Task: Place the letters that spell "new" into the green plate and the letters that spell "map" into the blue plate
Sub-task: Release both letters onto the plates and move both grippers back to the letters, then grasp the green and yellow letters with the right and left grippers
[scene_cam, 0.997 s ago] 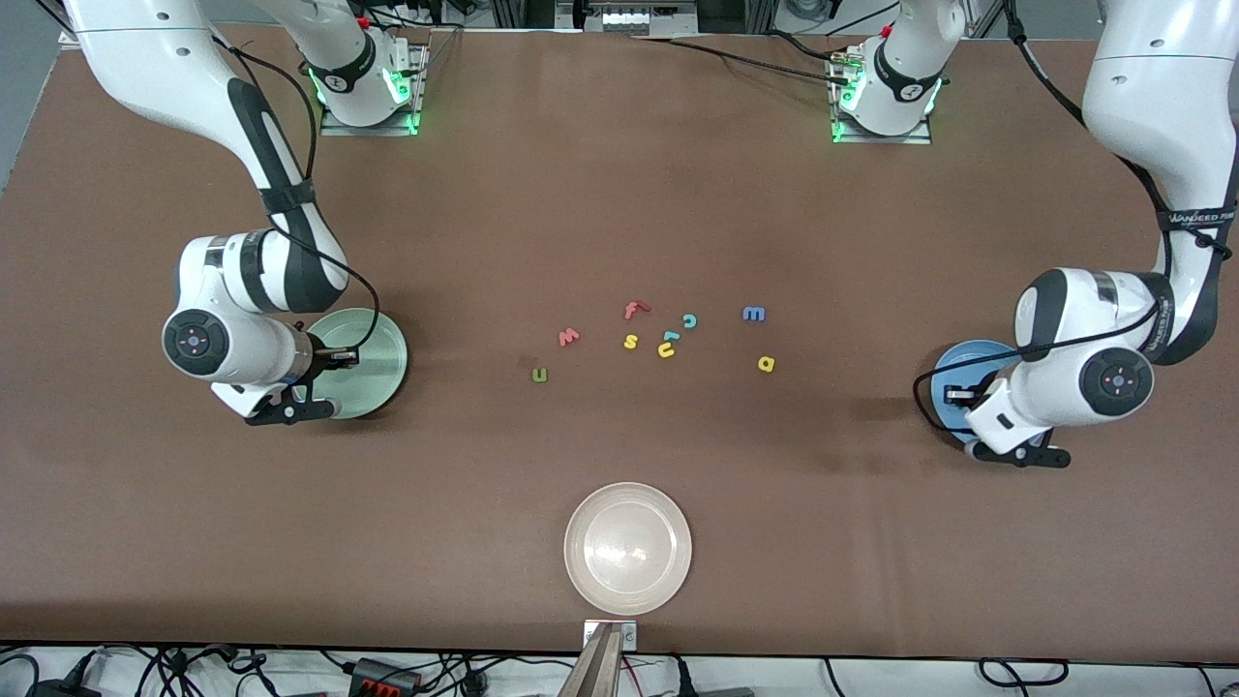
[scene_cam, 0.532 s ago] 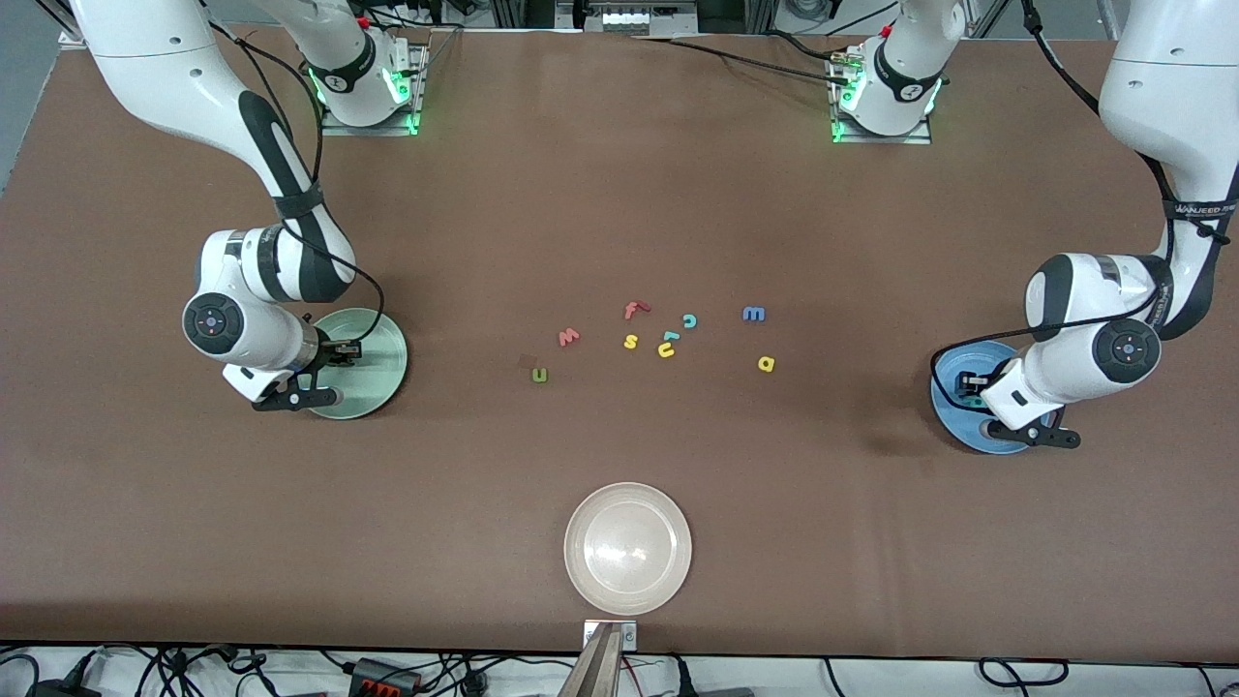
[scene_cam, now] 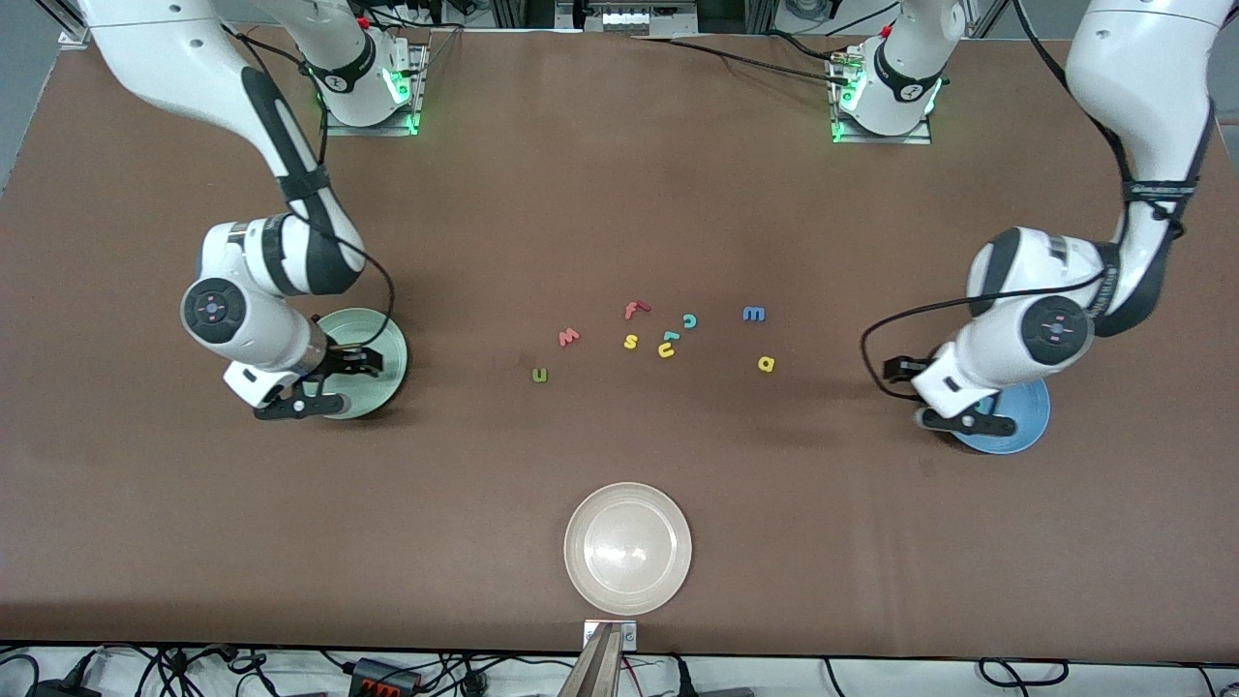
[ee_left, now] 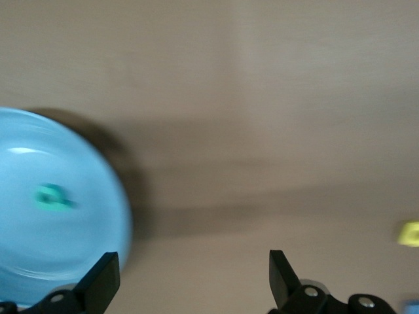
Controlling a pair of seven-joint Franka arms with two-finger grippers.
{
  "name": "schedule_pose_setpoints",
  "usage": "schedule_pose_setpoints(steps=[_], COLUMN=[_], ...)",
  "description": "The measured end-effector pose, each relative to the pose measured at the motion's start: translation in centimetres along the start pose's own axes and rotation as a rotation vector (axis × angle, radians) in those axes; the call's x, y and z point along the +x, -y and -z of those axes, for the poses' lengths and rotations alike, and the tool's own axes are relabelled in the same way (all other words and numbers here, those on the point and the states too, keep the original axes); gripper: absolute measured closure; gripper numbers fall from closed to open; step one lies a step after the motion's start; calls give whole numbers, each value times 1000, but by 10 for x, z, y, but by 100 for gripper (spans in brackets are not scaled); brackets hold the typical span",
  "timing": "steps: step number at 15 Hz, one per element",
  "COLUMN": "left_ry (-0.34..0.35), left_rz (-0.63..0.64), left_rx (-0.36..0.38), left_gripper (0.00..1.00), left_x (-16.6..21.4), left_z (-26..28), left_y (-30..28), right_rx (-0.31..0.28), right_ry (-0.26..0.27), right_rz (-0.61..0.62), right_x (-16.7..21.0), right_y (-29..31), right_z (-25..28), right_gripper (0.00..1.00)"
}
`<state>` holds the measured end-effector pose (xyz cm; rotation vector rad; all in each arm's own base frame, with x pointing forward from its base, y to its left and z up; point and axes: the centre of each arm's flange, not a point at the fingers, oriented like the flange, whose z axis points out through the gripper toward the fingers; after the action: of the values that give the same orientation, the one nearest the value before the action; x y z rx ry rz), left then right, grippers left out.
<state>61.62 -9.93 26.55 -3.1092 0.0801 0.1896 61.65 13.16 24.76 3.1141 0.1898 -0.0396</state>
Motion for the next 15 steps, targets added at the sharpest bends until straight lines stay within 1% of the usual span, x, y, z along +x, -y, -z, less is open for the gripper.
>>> schedule_pose_setpoints(steps=[2, 4, 6, 7, 8, 9, 10, 12, 13, 14, 15], left_ry=[2, -22, -48, -55, -64, -72, -71, -57, -54, -57, -60], left_rz=[-29, -91, -149, -170, -193, -219, -240, -261, -270, -285, -298], left_rx=[-9, -24, -50, -62, -66, -60, -51, -41, -35, -24, -14], left_gripper=[0, 0, 0, 0, 0, 2, 3, 17, 17, 20, 21], left_x=[-8, -15, -23, -26, -28, -29, -30, -32, -33, -33, -33], left_z=[-1, -8, -24, -34, -43, -52, -61, -76, -80, -83, -85], left_y=[-48, -94, -139, -154, -164, -169, -173, -174, -174, -174, -174], right_rx=[5, 9, 12, 12, 11, 11, 10, 11, 11, 10, 9], right_ry=[-32, -51, -61, -62, -62, -61, -59, -58, -58, -57, -55], right_rz=[6, 4, -21, -21, -20, -22, -41, -81, -92, -100, -102], right_x=[5, 9, 13, 14, 14, 14, 14, 11, 10, 9, 7], right_y=[57, 108, 143, 156, 168, 180, 191, 214, 223, 231, 236], right_z=[11, 11, 5, 0, -6, -11, -17, -27, -31, -34, -38], right_gripper=[0, 0, 3, 9, 9, 11, 18, 19, 19, 20, 20])
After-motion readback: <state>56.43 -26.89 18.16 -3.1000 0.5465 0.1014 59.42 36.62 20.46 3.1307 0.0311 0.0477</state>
